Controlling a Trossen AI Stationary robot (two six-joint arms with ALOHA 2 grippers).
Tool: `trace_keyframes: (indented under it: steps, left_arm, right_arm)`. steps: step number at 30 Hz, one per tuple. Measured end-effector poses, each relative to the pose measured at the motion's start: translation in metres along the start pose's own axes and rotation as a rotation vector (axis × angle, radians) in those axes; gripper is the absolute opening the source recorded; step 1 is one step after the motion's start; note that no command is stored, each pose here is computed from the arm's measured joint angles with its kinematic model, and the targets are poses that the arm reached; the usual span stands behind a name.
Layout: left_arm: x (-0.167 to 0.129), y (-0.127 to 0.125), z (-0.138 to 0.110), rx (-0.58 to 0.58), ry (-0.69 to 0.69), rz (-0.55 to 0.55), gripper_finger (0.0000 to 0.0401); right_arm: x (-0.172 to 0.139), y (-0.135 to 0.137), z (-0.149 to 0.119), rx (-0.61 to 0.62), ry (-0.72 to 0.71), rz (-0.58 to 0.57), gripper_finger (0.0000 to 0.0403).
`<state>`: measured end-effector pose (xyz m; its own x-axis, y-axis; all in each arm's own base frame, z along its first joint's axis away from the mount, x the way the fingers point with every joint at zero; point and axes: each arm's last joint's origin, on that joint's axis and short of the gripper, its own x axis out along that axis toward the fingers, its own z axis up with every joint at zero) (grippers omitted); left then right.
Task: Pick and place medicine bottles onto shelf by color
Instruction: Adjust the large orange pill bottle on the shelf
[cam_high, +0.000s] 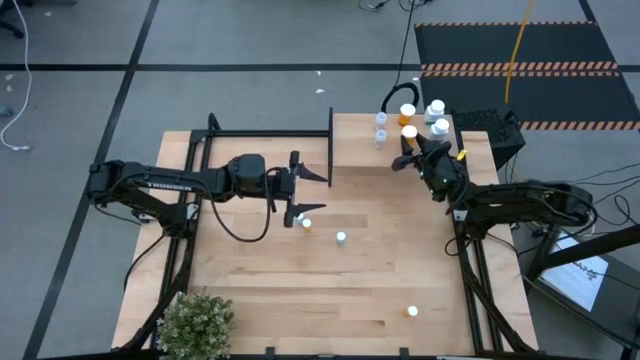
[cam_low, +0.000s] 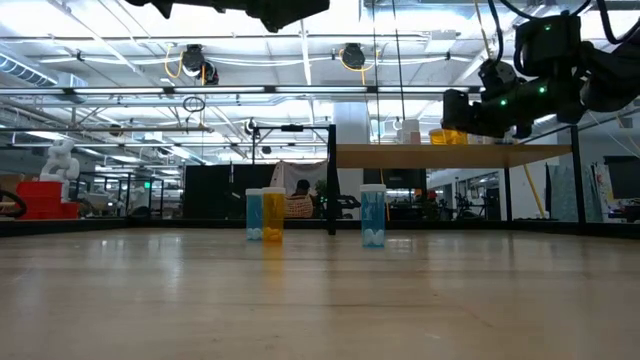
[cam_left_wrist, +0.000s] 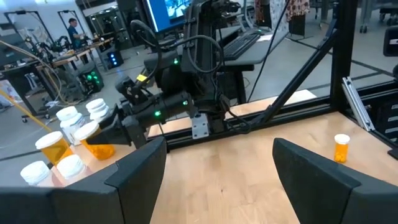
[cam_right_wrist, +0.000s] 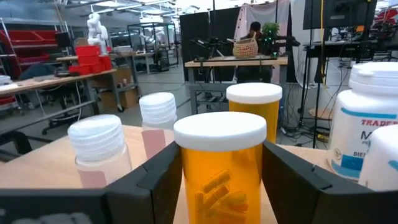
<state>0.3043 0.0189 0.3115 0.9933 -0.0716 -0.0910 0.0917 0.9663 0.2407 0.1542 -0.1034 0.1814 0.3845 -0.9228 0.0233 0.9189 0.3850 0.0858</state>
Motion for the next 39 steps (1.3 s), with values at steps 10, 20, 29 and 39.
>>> trace_keyframes:
  steps: [10,20,29,39]
  left_arm:
    - [0.000,-0.003,0.001,0.011,-0.004,-0.008,0.0296]
    - [0.000,-0.003,0.001,0.010,-0.004,-0.008,0.0296]
    - [0.000,-0.003,0.001,0.004,-0.004,-0.008,0.0296]
    - [0.000,-0.003,0.001,0.005,-0.005,-0.009,0.0296]
  right_arm:
    - [0.002,0.001,-0.003,-0.003,0.004,-0.001,0.0192]
    - [0.001,0.002,-0.004,-0.009,0.012,0.002,0.0219]
    - [-0.004,0.005,0.002,0.008,-0.013,0.033,0.0239]
    - [-0.028,0.021,0.011,-0.025,-0.045,0.044,0.0240]
